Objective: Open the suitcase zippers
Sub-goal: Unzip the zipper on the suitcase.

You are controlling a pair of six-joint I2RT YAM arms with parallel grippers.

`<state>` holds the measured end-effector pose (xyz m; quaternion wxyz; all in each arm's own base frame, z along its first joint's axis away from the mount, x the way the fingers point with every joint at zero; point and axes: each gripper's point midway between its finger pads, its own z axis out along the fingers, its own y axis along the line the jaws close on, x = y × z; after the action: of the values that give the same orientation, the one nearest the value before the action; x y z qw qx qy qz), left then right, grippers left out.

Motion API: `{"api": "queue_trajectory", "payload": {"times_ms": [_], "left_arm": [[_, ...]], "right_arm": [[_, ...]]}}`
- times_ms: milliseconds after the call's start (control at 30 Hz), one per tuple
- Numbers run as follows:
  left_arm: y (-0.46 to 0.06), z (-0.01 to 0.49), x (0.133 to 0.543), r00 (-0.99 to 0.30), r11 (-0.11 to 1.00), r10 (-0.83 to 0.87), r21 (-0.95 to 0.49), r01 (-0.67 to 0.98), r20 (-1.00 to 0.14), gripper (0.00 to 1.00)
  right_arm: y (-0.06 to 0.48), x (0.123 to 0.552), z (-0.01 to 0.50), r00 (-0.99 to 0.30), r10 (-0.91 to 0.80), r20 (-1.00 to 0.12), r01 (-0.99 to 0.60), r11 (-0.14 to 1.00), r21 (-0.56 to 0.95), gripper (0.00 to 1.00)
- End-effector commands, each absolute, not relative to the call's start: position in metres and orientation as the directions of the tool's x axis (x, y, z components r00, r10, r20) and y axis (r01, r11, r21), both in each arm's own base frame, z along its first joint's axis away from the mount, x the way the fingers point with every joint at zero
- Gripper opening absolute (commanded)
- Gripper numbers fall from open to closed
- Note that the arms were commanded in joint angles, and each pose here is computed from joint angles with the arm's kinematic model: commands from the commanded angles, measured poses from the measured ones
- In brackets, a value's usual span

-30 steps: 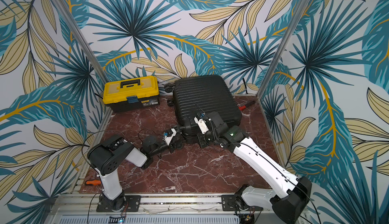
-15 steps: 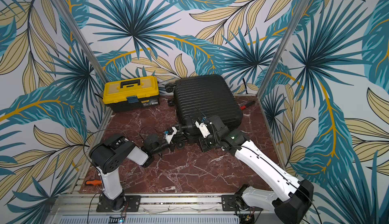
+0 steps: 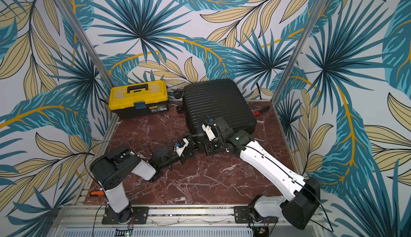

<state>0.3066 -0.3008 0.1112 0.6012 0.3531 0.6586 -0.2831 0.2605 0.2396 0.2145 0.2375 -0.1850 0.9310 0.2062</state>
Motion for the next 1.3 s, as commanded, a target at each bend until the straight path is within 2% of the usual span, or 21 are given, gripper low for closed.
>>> {"api": "queue_trajectory", "payload": {"times_ms": [0, 367, 567, 633, 767, 900, 1000, 1133, 1267], "left_arm": [[-0.304, 0.119, 0.291, 0.024, 0.566, 0.129, 0.094, 0.819, -0.991, 0.00], [-0.310, 0.124, 0.272, 0.059, 0.544, 0.139, 0.126, 0.830, -0.989, 0.00], [-0.321, 0.123, 0.262, 0.070, 0.521, 0.144, 0.136, 0.842, -0.987, 0.00], [-0.318, 0.122, 0.264, 0.058, 0.541, 0.145, 0.128, 0.831, -0.988, 0.00], [-0.314, 0.119, 0.268, 0.041, 0.566, 0.149, 0.119, 0.816, -0.988, 0.00], [-0.314, 0.115, 0.269, 0.036, 0.571, 0.156, 0.120, 0.812, -0.987, 0.00], [-0.315, 0.115, 0.271, 0.039, 0.570, 0.157, 0.123, 0.812, -0.987, 0.00], [-0.313, 0.116, 0.273, 0.037, 0.573, 0.155, 0.120, 0.810, -0.987, 0.00], [-0.311, 0.115, 0.271, 0.026, 0.576, 0.150, 0.109, 0.810, -0.988, 0.00]], "right_arm": [[0.261, 0.272, 0.216, -0.816, -0.242, -0.525, -0.447, 0.840, 0.308, 0.12], [0.307, 0.310, 0.195, -0.820, -0.265, -0.508, -0.442, 0.857, 0.265, 0.07], [0.341, 0.312, 0.193, -0.813, -0.302, -0.498, -0.482, 0.829, 0.283, 0.08], [0.339, 0.309, 0.198, -0.815, -0.306, -0.492, -0.482, 0.829, 0.284, 0.14], [0.314, 0.281, 0.220, -0.785, -0.355, -0.508, -0.535, 0.802, 0.265, 0.42], [0.270, 0.244, 0.242, -0.768, -0.392, -0.506, -0.571, 0.777, 0.265, 0.53], [0.217, 0.259, 0.265, -0.784, -0.250, -0.568, -0.453, 0.856, 0.248, 0.61], [0.117, 0.319, 0.286, -0.757, 0.080, -0.649, -0.083, 0.973, 0.217, 0.67], [0.047, 0.377, 0.294, -0.677, 0.281, -0.681, 0.162, 0.959, 0.234, 0.69]]}}
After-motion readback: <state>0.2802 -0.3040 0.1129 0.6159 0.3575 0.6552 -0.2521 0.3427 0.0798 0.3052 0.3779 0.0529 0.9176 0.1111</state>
